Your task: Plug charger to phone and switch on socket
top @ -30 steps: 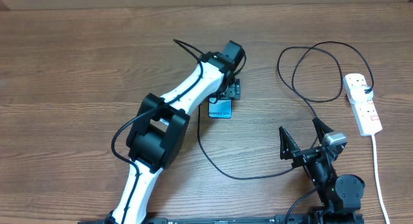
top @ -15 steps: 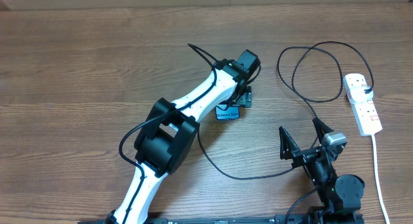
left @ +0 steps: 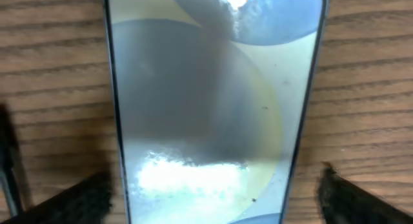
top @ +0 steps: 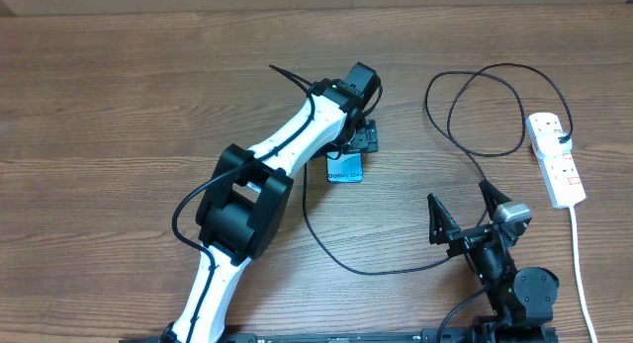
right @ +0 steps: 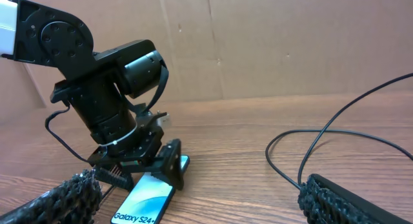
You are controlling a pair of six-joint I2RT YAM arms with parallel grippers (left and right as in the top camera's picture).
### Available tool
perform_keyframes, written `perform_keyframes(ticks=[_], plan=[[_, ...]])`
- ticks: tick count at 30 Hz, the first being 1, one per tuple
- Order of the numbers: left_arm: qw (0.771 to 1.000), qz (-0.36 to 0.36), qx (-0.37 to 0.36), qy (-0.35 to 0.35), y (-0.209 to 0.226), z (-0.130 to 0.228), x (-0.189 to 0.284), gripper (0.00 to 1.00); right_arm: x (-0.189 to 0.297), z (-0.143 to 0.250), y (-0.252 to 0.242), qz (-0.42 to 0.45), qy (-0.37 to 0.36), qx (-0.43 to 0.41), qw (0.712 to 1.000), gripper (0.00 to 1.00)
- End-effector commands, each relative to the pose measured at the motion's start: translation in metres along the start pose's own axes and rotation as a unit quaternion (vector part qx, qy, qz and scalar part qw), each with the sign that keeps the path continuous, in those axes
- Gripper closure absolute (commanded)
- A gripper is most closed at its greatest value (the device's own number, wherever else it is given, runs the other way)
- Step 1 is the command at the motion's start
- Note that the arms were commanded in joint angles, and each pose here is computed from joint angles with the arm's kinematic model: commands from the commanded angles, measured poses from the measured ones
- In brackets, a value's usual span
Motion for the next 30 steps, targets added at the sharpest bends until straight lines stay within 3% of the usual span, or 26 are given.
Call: perform_keyframes(ticks=[1, 4, 10, 30], plan=[[0.997, -0.017, 0.010, 0.078, 0.0167, 0.0292, -0.0544, 0.21, -0.0003, 0.0020, -0.0003, 0.000, -0.002, 0.001, 1.000, 0.00], [0.996, -0.018, 0.010, 0.081, 0.0173, 0.0304, -0.0542, 0.28, -0.0003, 0.0020, -0.0003, 0.000, -0.002, 0.001, 1.000, 0.00], [0.996, -0.006, 0.012, 0.089, 0.0144, 0.0319, -0.0538, 0.23, -0.0003, 0.0020, -0.0003, 0.000, -0.002, 0.001, 1.000, 0.00], [0.996, -0.033, -0.019, 0.085, 0.0222, 0.0306, -0.0465, 0.27, -0.0003, 0.0020, -0.0003, 0.000, -0.002, 0.001, 1.000, 0.00]])
Point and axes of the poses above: each gripper's point midway between its finger pads, its own x axis back along the fingers, its own y axis along the line the jaws close on, z = x × y, the point moved 4 cm from there along x, back along the fingers, and after that the axes turned 7 degrees about -x, right-handed, at the moved point
